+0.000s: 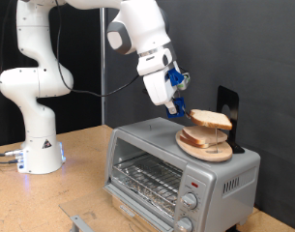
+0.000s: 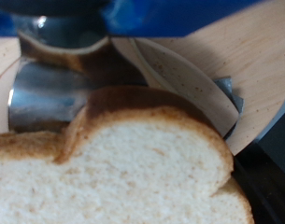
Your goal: Make a piece of toast with the oven
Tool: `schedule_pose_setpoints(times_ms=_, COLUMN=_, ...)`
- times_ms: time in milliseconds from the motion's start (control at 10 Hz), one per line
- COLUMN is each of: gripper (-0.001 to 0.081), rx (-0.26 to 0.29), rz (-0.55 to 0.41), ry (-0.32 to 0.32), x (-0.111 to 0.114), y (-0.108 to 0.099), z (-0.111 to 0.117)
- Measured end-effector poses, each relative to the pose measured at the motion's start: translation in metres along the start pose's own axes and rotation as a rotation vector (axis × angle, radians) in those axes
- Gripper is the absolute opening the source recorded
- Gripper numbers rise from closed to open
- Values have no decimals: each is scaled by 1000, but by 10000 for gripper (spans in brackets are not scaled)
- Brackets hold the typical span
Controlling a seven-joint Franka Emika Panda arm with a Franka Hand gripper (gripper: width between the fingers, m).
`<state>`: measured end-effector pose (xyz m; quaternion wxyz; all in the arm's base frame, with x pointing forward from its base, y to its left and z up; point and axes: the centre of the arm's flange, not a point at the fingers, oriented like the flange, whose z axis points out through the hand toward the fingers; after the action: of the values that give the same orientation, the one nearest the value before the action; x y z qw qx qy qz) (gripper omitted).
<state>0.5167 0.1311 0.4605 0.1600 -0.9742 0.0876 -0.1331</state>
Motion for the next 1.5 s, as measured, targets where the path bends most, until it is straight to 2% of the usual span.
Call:
schedule_pose_setpoints(times_ms=600, gripper=465, rx=72, rz=29, ry=38, x=-6, y=11, z=-32)
schedule_pose_setpoints(times_ms=800, gripper=465, rx=74, rz=14, ry=-59, x=-15, y=18, z=-45)
schedule_pose_setpoints(times_ms=1000, gripper=464, rx=80, rz=21, ry=-9, x=-13, y=18, z=-41)
schedule_pose_setpoints(times_ms=1200, gripper=464, rx=116, rz=24, ry=41, x=-15, y=25, z=-41)
schedule_pose_setpoints(times_ms=1500, gripper=464, rx=144, rz=13, ry=46, x=-34, y=50, z=-52)
